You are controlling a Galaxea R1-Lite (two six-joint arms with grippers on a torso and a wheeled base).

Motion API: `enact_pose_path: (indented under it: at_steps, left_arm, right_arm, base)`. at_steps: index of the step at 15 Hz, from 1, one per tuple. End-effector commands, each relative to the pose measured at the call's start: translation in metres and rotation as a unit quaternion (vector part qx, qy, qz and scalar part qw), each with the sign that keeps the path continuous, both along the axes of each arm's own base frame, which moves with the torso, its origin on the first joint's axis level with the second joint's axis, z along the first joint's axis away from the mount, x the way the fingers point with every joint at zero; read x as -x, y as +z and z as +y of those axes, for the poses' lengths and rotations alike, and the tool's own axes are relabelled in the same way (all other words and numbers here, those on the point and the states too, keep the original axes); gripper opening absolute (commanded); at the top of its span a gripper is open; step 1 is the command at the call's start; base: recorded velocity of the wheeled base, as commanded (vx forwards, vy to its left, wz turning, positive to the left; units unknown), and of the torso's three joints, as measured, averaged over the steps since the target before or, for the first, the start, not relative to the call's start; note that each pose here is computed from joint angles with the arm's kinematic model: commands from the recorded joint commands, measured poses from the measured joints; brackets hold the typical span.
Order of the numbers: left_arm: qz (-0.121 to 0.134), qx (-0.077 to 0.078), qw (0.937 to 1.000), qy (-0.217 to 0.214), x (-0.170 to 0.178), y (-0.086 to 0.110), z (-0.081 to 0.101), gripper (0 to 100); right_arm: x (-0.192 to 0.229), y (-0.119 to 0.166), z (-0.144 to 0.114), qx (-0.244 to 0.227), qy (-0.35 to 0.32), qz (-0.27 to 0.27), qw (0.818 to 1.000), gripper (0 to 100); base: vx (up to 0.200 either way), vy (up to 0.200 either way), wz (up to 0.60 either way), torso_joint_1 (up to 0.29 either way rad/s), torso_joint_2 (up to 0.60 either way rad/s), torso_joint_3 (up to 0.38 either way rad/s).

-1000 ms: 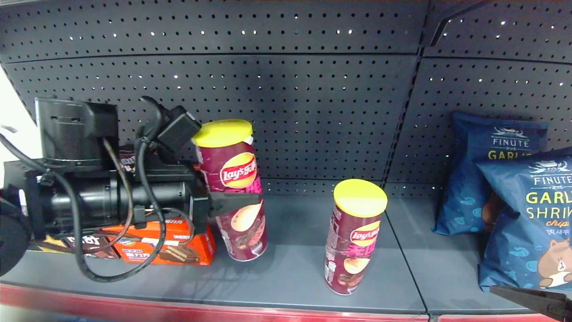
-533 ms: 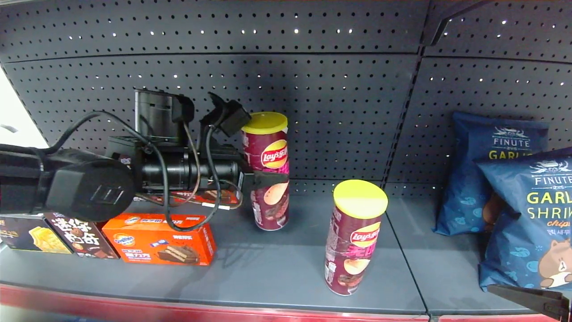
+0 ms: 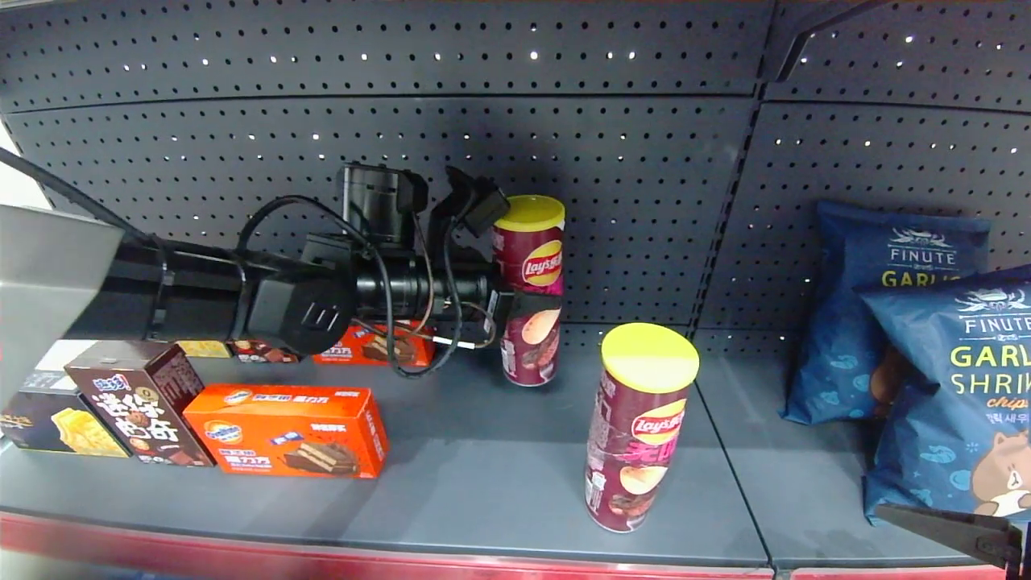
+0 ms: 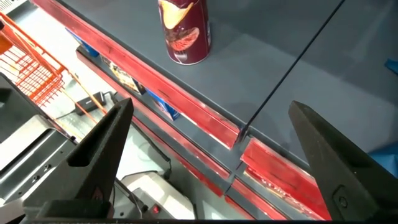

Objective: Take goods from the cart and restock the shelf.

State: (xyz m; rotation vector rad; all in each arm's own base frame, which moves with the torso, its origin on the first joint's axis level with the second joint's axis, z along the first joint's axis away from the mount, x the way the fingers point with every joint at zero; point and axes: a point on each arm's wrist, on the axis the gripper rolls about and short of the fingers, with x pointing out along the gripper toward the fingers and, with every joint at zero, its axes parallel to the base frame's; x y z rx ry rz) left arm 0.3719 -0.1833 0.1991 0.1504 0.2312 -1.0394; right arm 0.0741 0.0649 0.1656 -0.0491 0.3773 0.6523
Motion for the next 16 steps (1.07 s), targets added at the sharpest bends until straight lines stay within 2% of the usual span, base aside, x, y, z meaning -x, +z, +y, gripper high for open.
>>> enact_pose_path:
  at_steps: [1, 7, 16]
  left_arm:
    - [0.008, -0.004, 0.9999, -0.006, -0.013, -0.015, -0.012, 0]
    - [0.022, -0.011, 0.9996, -0.01, -0.026, -0.037, -0.023, 0]
    - [0.015, -0.006, 0.9995, -0.027, -0.038, -0.047, -0.046, 0]
  right_arm:
    - [-0.001, 0.0, 0.0, 0.0, -0.003, 0.0, 1.0, 100]
    - [-0.002, 0.0, 0.0, 0.001, -0.005, 0.002, 1.0, 100]
    - [-0.002, -0.001, 0.0, 0.002, -0.001, 0.006, 1.0, 100]
  base:
    - [0.0, 0.0, 0.0, 0.0, 0.0, 0.0]
    - [0.0, 0.0, 0.0, 0.0, 0.0, 0.0]
    - [0.0, 0.0, 0.0, 0.0, 0.0, 0.0]
